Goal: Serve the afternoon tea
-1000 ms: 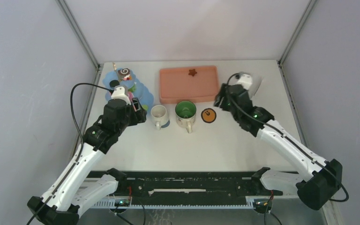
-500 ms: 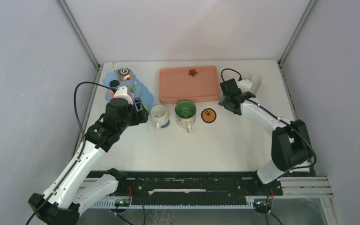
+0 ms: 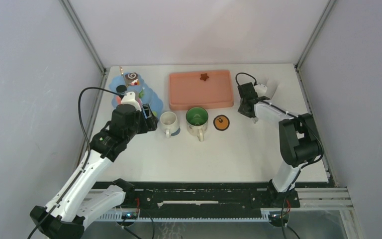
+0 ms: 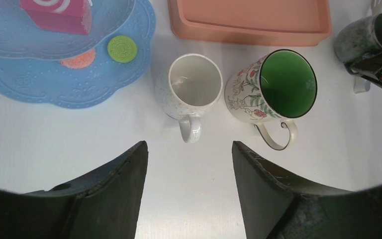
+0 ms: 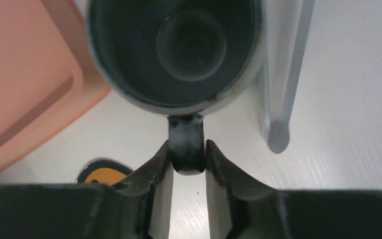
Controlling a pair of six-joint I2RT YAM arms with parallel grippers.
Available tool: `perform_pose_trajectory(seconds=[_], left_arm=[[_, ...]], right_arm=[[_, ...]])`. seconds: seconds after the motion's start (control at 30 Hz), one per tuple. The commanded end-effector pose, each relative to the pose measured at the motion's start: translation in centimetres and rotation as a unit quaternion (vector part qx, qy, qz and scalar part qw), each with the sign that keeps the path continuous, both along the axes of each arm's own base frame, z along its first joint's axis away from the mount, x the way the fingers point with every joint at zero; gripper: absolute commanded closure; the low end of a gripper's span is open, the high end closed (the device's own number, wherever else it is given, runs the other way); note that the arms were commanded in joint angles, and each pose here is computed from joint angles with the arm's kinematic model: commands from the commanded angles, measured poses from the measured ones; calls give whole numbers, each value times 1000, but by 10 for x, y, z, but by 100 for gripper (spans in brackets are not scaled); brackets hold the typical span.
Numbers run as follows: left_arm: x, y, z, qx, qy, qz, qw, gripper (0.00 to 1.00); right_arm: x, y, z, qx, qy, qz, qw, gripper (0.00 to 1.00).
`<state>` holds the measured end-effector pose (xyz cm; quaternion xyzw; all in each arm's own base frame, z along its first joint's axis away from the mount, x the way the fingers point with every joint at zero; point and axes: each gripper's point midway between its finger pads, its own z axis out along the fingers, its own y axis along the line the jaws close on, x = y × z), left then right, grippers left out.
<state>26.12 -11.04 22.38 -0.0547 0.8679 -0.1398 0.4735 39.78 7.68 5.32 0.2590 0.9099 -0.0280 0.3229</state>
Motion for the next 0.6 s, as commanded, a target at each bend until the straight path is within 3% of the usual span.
perform_pose_trajectory(seconds=[0.0,0.03,0.07,0.3,0.57], left_arm=[[4,-4,18,-18,-24,-7,1000,33],[4,-4,20,-18,-25,-7,1000,33],[4,-4,20,-18,-25,-7,1000,32],[4,-3,23,-16,-27,-5,1000,32],[4,0,24,-11,-29,0,1000,33]], right_arm=[[28,2,30,2,-57,20,998,85],[26,0,34,-5,-58,20,998,98],[24,-2,39,-13,-59,23,998,100],[-7,13,81,-68,-99,85,989,100],[-37,72,100,-55,-151,191,968,100]])
